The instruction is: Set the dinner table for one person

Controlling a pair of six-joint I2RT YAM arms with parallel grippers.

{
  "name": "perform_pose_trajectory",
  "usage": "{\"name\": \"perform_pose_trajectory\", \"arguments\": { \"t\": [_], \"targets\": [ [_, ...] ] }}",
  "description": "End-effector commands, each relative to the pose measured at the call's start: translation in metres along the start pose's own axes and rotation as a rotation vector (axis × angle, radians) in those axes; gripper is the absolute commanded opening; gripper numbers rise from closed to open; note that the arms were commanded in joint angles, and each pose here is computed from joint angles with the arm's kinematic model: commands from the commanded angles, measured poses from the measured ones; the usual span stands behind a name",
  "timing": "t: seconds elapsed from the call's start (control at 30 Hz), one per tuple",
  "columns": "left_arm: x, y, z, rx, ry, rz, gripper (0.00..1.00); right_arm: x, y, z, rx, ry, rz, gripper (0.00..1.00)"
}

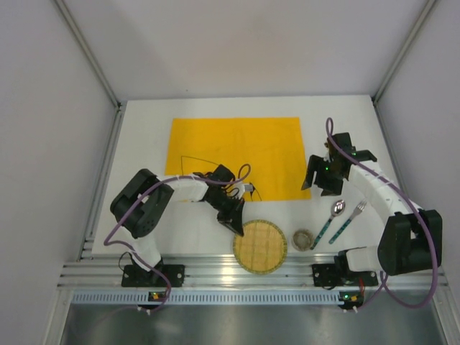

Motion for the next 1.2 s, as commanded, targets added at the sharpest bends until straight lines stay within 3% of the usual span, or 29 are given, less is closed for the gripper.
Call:
{"name": "perform_pose_trajectory", "arguments": {
  "t": [0.0, 0.23, 0.4, 0.73, 0.93, 1.17],
  "targets": [
    [0.005, -0.004, 0.011, 0.046, -0.075, -0.015, 0.0, -0.006, -0.007, 0.002, -0.019, -0.007, -0.031, 0.72],
    [-0.015, -0.025, -0.013, 0.111, -0.04, -0.07, 0.0, -0.005, -0.008, -0.001, -0.03, -0.015, -0.032, 0.72],
    [-0.071, -0.077, -0.024, 0.129, -0.039, -0.248, 0.0, -0.013, -0.012, 0.006, -0.058, -0.094, -0.047, 0.72],
    [-0.175, -0.159, 0.038, 0.039, 0.039, -0.567, 0.0, -0.012, 0.001, 0.004, -0.068, -0.151, -0.03, 0.72],
    [-0.189, -0.196, 0.083, -0.045, -0.004, -0.676, 0.0, -0.01, 0.004, 0.003, -0.073, -0.156, -0.027, 0.72],
    [-0.191, -0.205, 0.109, -0.106, -0.151, -0.715, 0.0, -0.017, -0.001, 0.006, -0.095, -0.169, -0.051, 0.72]
  ]
}}
Point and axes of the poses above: each gripper's point midway between its finger pads, its own x axis out along the fingers, its own z axis along the line the jaws close on, y = z × x, the point moved 8 cm from there along -x, back along the fingers, and after that the axes turned 8 degrees about x, right-handed, at the moved point
